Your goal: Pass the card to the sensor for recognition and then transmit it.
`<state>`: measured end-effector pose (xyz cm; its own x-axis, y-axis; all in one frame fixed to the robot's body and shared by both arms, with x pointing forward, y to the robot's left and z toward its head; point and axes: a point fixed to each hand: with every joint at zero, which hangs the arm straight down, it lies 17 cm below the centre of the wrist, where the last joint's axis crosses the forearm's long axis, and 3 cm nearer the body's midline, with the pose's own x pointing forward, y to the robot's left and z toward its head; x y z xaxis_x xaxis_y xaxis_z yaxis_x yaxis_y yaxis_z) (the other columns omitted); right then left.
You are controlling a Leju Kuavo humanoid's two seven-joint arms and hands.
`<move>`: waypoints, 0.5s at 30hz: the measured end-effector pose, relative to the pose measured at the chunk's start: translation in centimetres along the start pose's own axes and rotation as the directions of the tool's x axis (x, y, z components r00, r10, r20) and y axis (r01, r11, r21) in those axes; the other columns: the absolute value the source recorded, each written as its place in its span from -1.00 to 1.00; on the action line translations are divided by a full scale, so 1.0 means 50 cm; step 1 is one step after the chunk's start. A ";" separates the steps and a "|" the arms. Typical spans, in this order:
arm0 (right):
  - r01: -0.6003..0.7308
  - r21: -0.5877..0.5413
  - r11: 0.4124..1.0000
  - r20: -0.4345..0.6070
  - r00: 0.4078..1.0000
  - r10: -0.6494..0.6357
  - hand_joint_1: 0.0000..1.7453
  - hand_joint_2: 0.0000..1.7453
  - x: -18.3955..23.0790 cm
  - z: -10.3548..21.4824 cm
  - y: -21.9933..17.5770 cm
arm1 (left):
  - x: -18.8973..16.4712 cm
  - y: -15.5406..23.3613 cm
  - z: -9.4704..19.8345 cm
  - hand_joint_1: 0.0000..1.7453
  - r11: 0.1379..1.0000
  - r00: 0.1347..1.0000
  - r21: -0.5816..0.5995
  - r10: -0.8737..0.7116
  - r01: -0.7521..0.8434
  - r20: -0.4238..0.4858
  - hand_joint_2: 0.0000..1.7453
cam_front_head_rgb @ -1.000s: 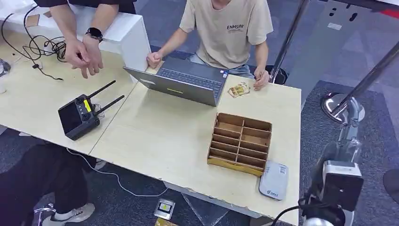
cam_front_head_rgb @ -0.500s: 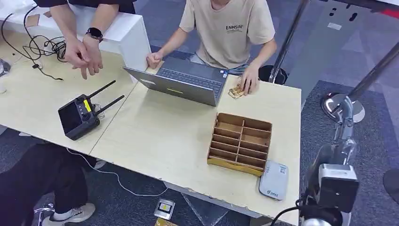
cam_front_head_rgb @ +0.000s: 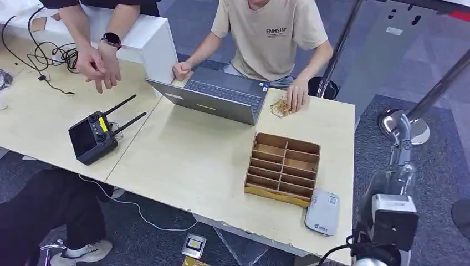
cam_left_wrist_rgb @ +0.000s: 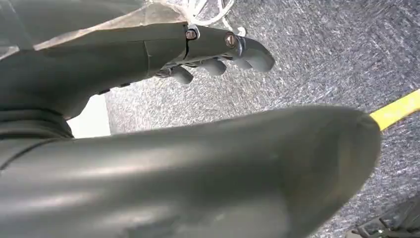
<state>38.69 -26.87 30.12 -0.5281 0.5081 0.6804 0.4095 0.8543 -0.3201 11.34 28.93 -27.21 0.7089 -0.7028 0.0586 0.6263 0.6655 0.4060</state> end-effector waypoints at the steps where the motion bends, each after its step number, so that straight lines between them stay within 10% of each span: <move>1: 0.000 0.001 1.000 0.000 1.000 0.000 -1.00 -1.00 0.000 0.000 0.001 | 0.001 0.000 0.000 -1.00 1.000 1.000 0.000 0.000 0.000 0.002 -1.00; 15: 0.005 0.006 1.000 -0.009 1.000 -0.005 -1.00 -1.00 -0.001 0.002 0.004 | 0.001 0.000 0.000 -1.00 1.000 1.000 0.000 -0.004 0.004 0.003 -1.00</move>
<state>38.74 -26.71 29.94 -0.5235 0.5030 0.6877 0.4026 0.8574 -0.3206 11.38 28.90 -27.20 0.7054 -0.7063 0.0601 0.6289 0.6627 0.4066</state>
